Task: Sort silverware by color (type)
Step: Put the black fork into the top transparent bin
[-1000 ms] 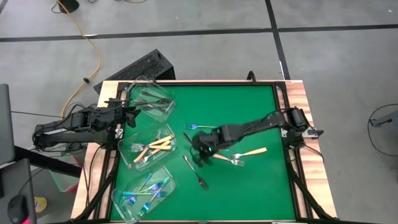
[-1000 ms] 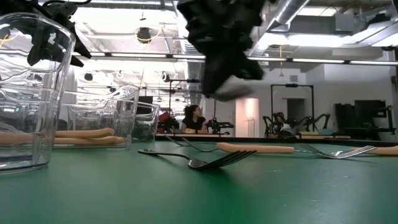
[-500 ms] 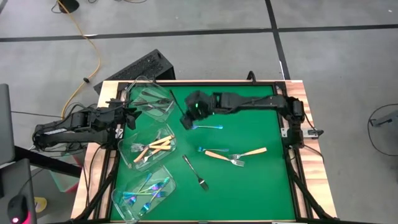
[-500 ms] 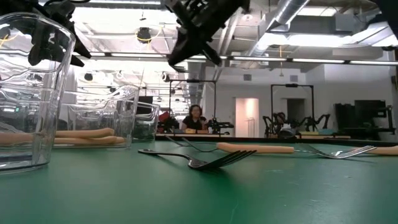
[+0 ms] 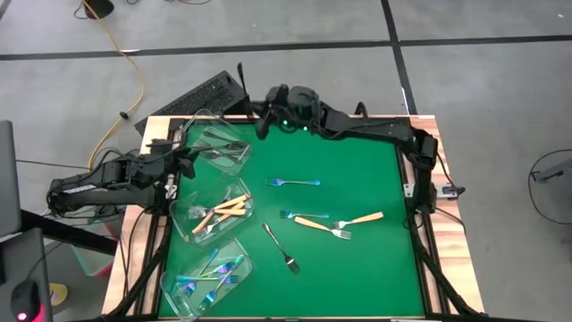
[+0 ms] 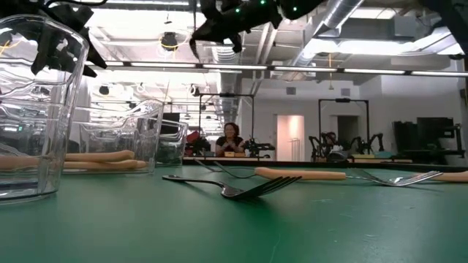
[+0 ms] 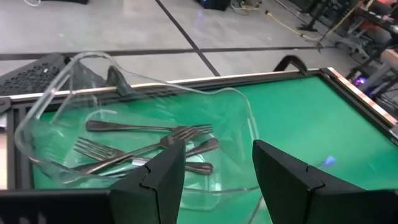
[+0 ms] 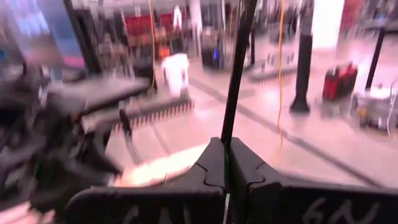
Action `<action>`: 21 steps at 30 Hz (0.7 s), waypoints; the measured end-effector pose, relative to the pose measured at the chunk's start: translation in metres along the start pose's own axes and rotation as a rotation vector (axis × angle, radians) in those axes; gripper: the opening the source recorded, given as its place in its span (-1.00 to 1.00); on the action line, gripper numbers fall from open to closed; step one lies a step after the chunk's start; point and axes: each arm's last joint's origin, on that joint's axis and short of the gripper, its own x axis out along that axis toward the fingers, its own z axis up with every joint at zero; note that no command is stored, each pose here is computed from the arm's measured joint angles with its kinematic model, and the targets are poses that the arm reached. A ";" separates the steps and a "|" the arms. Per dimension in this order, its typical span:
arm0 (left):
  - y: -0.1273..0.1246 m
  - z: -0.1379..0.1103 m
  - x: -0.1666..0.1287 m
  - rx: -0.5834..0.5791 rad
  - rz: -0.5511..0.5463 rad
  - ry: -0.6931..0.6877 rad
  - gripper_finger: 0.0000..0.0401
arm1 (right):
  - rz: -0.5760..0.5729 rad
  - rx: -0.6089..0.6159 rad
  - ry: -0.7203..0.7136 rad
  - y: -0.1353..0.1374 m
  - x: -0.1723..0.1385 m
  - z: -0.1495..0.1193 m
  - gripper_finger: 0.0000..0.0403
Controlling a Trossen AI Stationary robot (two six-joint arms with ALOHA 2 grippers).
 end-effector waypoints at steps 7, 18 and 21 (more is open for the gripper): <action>0.000 0.000 0.000 0.000 0.017 -0.017 -0.14 | 0.020 0.019 -0.029 -0.012 0.027 -0.014 -0.94; 0.001 0.001 0.000 0.003 0.045 -0.043 -0.14 | 0.176 0.007 0.009 -0.005 0.092 -0.028 -0.94; 0.001 0.001 0.000 0.003 0.048 -0.046 -0.14 | 0.203 0.006 0.047 -0.004 0.103 -0.044 -0.94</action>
